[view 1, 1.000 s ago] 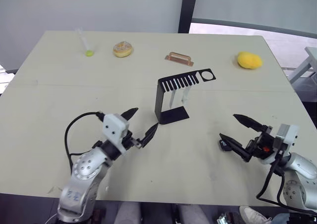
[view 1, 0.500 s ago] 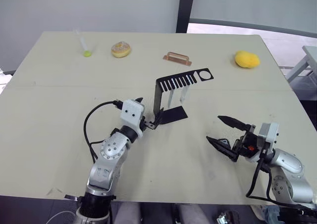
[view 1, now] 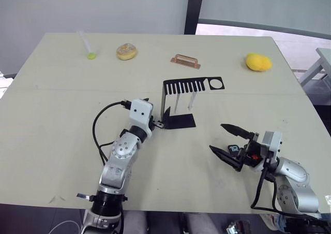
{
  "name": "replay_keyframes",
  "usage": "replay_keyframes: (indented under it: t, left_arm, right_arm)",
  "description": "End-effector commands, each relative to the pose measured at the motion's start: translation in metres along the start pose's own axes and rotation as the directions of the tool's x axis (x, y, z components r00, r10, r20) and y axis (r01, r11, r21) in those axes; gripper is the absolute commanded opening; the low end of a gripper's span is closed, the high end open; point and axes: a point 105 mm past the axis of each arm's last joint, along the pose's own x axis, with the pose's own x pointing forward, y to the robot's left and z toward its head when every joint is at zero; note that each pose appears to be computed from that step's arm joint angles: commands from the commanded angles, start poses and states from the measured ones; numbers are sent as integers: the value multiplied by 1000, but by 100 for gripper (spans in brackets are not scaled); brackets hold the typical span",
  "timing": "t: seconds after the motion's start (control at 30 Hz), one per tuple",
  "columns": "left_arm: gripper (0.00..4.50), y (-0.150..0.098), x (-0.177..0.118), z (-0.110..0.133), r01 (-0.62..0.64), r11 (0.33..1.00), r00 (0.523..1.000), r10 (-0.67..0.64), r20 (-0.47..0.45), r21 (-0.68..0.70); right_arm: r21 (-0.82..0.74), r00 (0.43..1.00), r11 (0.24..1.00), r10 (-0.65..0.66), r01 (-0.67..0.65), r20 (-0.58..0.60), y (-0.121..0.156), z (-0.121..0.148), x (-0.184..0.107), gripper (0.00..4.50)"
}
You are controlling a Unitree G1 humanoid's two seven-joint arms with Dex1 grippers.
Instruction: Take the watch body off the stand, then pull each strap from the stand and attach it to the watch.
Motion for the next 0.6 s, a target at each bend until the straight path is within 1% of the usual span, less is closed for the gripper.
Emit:
replay_keyframes:
  t: [0.03,0.33,0.37,0.4,0.47,0.57,0.6]
  left_arm:
    - [450,6,4,13,-45,999,998,44,49,10]
    - [450,-2,8,15,-6,1000,998,6,59,4]
    - [411,-4,8,16,1,1000,998,-1,62,1]
    - [397,-5,9,16,8,1000,998,-7,64,-3]
    - [340,-9,10,17,25,1000,998,-25,65,-2]
    - [173,-16,10,19,49,999,997,-49,66,2]
    - [128,-16,10,19,48,999,997,-48,65,7]
  right_arm:
    - [-34,1000,999,-7,8,30,2,9,3,444]
    - [-33,999,999,-18,19,36,3,6,7,444]
    - [-37,999,999,-23,25,38,3,7,8,450]
    - [-41,999,999,-32,34,40,2,7,8,450]
    - [-43,998,998,-49,51,45,1,7,10,450]
    - [-35,995,996,-81,83,59,0,8,13,450]
    - [-32,994,995,-90,92,66,1,9,15,450]
